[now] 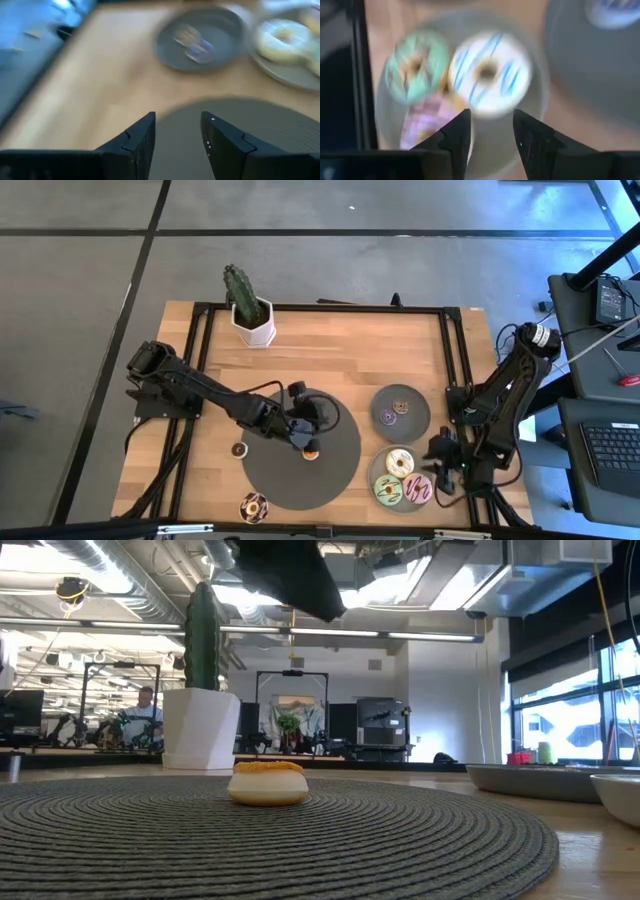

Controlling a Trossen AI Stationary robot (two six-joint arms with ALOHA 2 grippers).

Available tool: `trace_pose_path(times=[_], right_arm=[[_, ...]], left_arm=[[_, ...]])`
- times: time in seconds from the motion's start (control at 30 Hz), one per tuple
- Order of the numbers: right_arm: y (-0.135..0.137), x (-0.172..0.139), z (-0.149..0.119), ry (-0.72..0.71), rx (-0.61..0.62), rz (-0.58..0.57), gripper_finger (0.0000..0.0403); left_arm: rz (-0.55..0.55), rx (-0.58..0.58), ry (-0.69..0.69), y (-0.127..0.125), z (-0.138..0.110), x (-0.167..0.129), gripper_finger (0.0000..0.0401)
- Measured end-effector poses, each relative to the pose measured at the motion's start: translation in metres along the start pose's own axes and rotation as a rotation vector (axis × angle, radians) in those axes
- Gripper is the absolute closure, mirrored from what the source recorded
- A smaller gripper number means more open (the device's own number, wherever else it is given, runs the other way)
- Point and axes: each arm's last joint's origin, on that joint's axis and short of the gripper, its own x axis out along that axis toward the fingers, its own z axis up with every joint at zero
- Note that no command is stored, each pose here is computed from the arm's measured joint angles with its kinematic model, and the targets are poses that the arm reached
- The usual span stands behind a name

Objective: Pick & Place donuts
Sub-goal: Put the small orange donut on the dark gray plate

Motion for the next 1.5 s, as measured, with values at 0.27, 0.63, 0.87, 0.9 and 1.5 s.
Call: trace_pose_path(times=[0.27,0.63,0.87,0.9,1.5], right_arm=[[-0.008,0.001,0.038,-0.244,-0.015,-0.061,0.0254],[-0.014,0.012,0.073,-0.288,-0.148,-0.116,0.0254],[-0.019,0.016,0.081,-0.3,-0.122,-0.147,0.0254],[-0.019,0.016,0.082,-0.301,-0.12,-0.151,0.0254],[-0.023,0.019,0.088,-0.274,-0.1,-0.151,0.0253]], left_arm=[[-0.293,-0.013,0.156,-0.013,-0.021,0.003,0.0253],[-0.385,-0.034,0.202,-0.02,-0.059,0.009,0.0265],[-0.361,-0.057,0.171,-0.018,-0.075,0.016,0.0282],[-0.365,-0.058,0.171,-0.018,-0.077,0.017,0.0285],[-0.372,-0.057,0.262,-0.029,-0.105,0.051,0.0302]])
